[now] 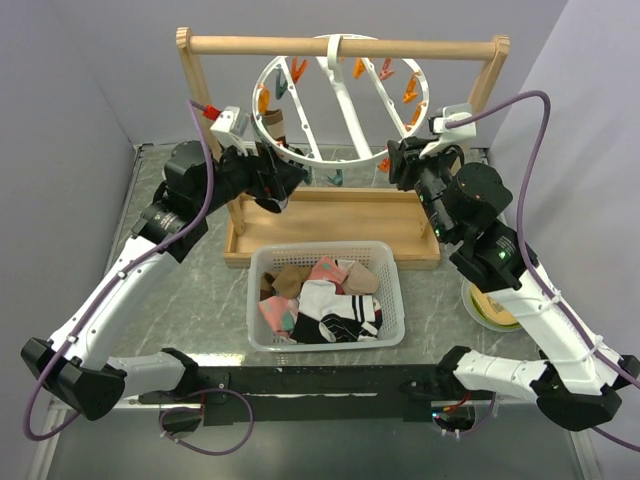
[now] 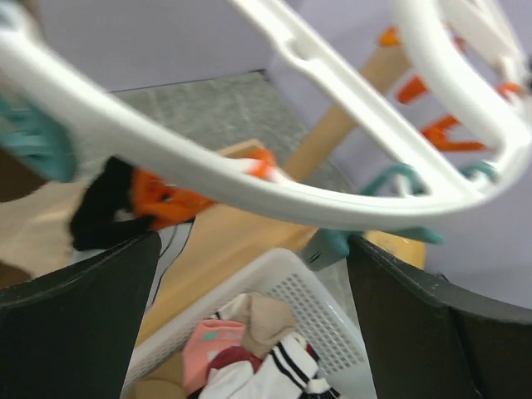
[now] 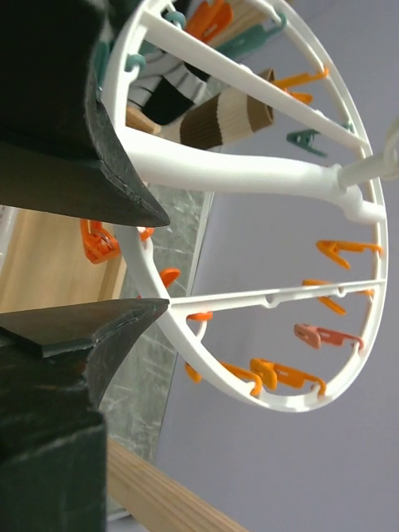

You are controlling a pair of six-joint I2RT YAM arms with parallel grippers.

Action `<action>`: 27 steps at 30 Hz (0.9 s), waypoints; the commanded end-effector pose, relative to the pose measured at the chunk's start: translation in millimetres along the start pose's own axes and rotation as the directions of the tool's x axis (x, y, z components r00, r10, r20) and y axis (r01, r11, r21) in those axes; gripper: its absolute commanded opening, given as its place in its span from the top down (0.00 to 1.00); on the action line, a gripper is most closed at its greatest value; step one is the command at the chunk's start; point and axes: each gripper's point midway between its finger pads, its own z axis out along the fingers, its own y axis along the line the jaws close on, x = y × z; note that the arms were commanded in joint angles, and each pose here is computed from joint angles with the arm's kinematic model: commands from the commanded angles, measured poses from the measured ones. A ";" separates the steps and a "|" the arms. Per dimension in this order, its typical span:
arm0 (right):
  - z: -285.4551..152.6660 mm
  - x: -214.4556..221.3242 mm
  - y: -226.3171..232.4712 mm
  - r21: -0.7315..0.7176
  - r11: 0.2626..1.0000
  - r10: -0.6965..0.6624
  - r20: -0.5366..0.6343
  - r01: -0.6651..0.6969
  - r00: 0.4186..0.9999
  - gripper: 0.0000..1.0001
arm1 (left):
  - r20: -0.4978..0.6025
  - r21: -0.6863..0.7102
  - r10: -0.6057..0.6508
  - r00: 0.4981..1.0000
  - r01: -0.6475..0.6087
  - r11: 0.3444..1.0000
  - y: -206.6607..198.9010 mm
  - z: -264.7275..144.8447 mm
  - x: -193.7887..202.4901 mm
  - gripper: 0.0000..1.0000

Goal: Clip the socks to the hanger
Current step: Rotate the hanger at the clothesline.

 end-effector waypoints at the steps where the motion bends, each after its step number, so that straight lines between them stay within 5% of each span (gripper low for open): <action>1: -10.5 -6.9 6.3 -0.065 0.996 0.056 0.028 -0.054 0.998 0.56 | 0.112 -0.169 0.010 0.994 0.009 0.986 31.3 -7.1 -35.6 0.01; 7: -11.4 2.6 26.2 -0.160 0.983 0.088 0.002 -0.087 0.996 0.65 | 0.178 -0.225 -0.033 0.983 0.073 0.972 51.2 -11.5 -61.8 0.01; 19: -15.4 -2.1 73.6 -0.324 0.939 0.116 -0.008 -0.112 0.993 0.66 | 0.212 -0.255 -0.022 0.977 0.077 0.964 69.9 -18.2 -73.5 0.00; 27: -13.2 3.7 83.7 -0.355 0.928 0.110 -0.018 -0.110 0.994 0.69 | 0.159 -0.054 0.082 0.984 -0.074 0.996 24.9 -61.4 -42.7 0.01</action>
